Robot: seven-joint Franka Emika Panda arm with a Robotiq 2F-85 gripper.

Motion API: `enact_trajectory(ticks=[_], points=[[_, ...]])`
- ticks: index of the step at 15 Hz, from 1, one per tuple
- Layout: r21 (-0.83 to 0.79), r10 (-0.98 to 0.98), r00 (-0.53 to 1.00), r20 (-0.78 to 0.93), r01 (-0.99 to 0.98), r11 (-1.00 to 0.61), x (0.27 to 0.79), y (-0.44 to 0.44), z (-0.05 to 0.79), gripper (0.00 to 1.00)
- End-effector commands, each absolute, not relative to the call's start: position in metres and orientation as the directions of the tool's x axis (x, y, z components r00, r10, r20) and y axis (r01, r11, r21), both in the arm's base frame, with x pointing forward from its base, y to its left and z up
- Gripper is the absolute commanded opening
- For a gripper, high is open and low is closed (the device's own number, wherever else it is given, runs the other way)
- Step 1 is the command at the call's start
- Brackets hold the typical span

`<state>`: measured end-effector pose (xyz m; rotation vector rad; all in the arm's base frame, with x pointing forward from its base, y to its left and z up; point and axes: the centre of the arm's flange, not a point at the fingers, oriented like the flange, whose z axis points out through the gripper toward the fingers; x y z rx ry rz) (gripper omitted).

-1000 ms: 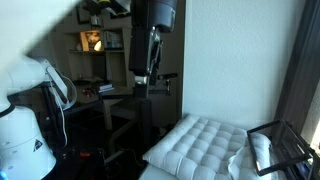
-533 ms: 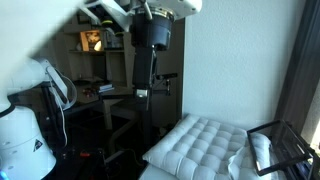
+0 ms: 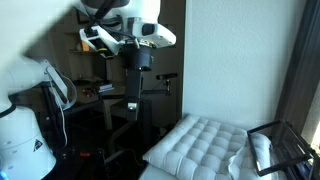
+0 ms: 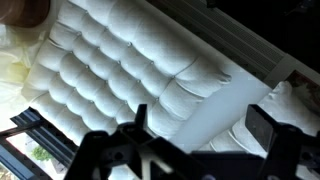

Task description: Open the slot in the window screen

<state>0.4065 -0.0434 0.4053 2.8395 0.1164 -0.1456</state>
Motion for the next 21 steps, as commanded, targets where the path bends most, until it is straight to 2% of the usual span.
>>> enact_trajectory(ticks=[1,15,21], points=[[0.288,0.071,0.991,-0.114,0.102,-0.952,0.404,-0.04,0.404,1.0],[0.289,0.08,0.99,-0.115,0.11,-0.951,0.398,-0.037,0.403,1.0],[0.29,0.129,0.983,-0.128,0.162,-0.943,0.414,0.039,0.414,1.0]])
